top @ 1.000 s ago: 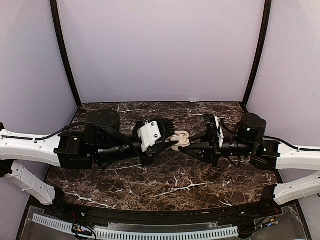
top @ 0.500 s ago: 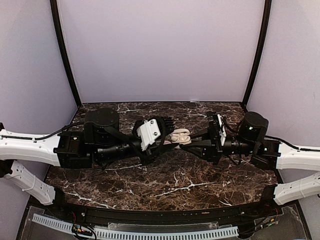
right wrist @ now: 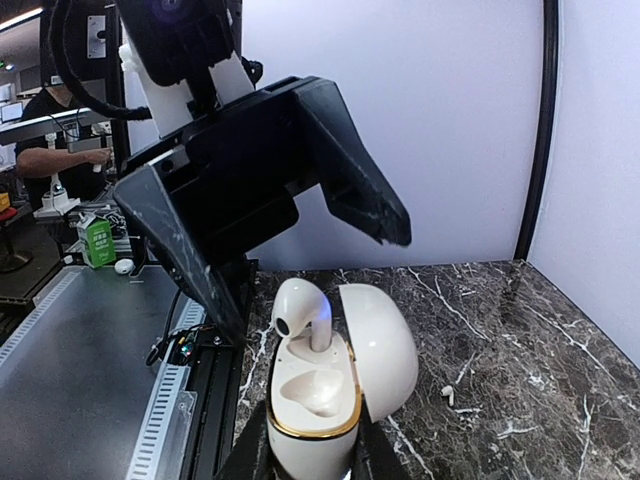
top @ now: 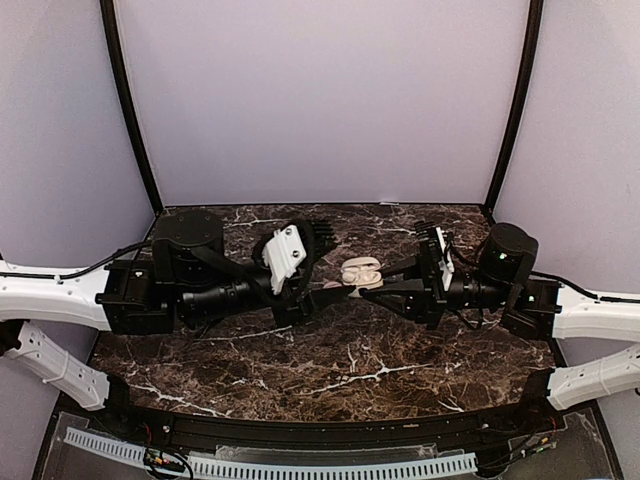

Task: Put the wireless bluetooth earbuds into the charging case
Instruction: Adjust the left earbud in the left side groove of the charging case.

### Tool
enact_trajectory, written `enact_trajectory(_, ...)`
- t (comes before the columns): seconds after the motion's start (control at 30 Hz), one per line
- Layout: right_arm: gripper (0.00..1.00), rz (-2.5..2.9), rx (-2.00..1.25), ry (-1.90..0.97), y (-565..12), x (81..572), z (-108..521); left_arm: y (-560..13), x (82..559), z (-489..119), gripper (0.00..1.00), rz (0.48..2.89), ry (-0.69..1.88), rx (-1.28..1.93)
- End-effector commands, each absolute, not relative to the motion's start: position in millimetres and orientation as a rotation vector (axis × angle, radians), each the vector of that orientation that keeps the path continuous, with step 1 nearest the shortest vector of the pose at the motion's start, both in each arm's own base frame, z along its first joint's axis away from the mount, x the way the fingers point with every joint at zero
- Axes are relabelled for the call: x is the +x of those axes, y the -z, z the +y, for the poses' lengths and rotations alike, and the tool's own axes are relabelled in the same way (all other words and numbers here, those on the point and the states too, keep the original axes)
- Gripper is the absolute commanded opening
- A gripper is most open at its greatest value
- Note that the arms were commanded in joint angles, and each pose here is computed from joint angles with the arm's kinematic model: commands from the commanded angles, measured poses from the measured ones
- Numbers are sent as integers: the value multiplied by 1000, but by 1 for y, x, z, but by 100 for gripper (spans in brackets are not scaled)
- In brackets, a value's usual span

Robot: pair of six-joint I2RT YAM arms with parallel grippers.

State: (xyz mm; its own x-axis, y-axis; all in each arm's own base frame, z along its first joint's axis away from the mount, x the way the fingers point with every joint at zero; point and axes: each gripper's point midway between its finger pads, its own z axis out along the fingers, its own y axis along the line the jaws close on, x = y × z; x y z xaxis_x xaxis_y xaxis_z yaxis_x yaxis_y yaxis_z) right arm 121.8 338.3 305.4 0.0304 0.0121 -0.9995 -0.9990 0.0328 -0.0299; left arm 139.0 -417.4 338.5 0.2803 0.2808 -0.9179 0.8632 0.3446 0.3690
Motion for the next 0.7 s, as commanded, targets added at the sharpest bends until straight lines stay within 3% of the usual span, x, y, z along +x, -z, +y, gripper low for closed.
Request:
enact_trajectory(0.0, 0, 1138, -1159, -1192, -321, 119, 335, -379, 132, -392, 64, 1224, 632, 1086)
enact_trajectory(0.67, 0, 1112, -1198, -1223, -322, 112, 336, -367, 135, -395, 64, 1298, 627, 1107)
